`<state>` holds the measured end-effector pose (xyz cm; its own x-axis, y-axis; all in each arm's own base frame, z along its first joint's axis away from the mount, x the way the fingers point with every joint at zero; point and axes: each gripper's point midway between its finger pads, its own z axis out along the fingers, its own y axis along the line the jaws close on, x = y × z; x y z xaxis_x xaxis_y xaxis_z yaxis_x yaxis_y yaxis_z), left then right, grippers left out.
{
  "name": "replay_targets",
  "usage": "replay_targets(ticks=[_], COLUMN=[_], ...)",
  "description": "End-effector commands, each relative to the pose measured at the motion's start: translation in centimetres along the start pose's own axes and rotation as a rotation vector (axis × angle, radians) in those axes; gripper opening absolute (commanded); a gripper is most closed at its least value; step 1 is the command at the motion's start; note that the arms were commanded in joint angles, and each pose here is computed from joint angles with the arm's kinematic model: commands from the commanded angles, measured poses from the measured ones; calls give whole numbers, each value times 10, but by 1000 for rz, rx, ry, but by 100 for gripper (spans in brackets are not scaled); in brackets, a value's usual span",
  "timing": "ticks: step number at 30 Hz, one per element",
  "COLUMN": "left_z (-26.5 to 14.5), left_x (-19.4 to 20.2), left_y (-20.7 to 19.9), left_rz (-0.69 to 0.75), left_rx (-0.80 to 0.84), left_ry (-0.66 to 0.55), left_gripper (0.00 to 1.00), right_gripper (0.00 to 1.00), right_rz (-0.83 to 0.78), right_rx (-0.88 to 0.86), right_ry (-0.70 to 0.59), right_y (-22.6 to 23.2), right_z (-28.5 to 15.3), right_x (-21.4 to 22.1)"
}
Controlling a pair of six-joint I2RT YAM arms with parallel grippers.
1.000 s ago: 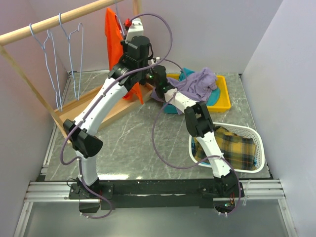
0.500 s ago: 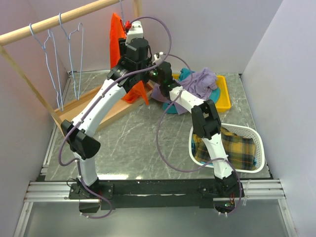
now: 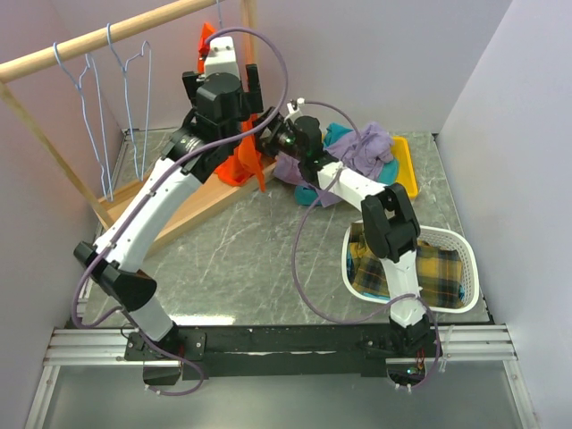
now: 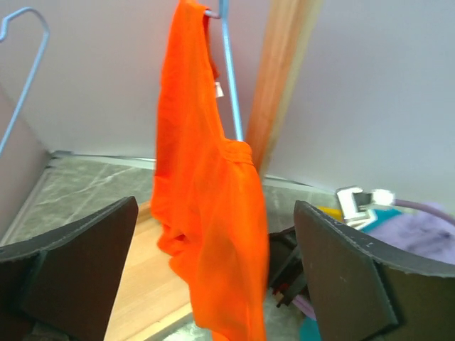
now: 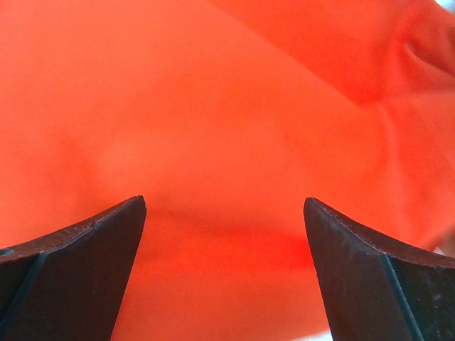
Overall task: Place the t-shirt on the hanger
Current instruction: Place the hanger at the clothesline, then reset both arms
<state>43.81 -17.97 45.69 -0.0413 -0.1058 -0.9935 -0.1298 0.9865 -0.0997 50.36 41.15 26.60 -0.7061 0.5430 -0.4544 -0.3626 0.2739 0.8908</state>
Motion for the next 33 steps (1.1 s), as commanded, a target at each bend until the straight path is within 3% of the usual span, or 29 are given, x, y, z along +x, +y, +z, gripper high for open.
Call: replay_targets(ticks=[1,12,13,15,16,18,19,21,22,24,28,33], left_z=[-21,-67,-71,-88,-92,-111,-117,-134,-137,-156,-183,-221], left_x=[-15,-7,-1,4,7,21,26,34,49,72,126,197], left_y=[-7,-23,-26,-39,-40,-54,-56,-62,-64,-68,-72,-71], left_rz=[-95,-176,-169,-158,-142,-101,-94,-91,-90,-83,-59,-61], left_rx=[121,326,338,379,364,381,382,406,408,458,487,562], left_ry=[-5,66,79,91,91,116,125,141,165,200,268,401], left_gripper=[97,96,96,96,96,96,96,96,96,96,96,96], right_gripper=[100,100,100,100,100,100,100,100,100,100,100,100], right_rz=[-64,-111,-126,-141,-163,-180,-196,-200,-217,-220,-225,-199], right_rx=[-45,68,74,163,166,266,264,390,384,492,513,579], right_ry=[-60,-106,-146,-147,-202,-194,-230,-242,-279,-279,-319,-263], right_y=[35,36,48,27,43,22,37,9,24,-2,0,-28], right_z=[-27,-96,-109,-131,-148,-173,-192,-223,-242,-273,-326,-360], right_x=[-17,-16,-25,-16,-26,-15,-21,-11,-15,-2,16,51])
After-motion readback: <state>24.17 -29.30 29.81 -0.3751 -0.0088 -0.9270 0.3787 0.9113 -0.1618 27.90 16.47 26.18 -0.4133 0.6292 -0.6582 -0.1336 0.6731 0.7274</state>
